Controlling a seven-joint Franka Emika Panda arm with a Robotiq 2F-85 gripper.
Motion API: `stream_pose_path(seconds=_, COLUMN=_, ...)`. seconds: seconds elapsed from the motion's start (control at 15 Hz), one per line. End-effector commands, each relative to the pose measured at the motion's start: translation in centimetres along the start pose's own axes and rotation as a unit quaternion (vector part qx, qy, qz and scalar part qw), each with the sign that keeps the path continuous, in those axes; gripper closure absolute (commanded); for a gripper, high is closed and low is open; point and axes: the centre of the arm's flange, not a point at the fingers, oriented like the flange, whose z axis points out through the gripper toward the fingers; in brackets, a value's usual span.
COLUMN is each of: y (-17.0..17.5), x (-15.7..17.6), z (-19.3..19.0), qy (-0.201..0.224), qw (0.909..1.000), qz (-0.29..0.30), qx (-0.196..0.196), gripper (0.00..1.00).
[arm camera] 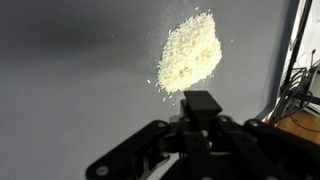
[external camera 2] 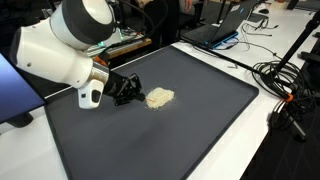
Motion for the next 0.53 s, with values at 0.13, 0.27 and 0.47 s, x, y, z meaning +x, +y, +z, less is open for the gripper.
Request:
stream_pose_path(seconds=0.13, y=-0.5, x=-5.3, z=-1.0, qy=0.038, qw=0.9971, qz=0.036, qx=0.056, gripper=0.97)
stream_pose_path(seconds=0.27, y=-0.8, x=-6.9, z=-1.3, qy=0.057, qw=0.9944, qz=0.059, qx=0.067, gripper=0.97)
stream_pose_path(seconds=0.47, y=-1.6, x=-8.8, z=-1.6, qy=0.08, qw=0.9891, qz=0.098, qx=0.075, gripper=0.97)
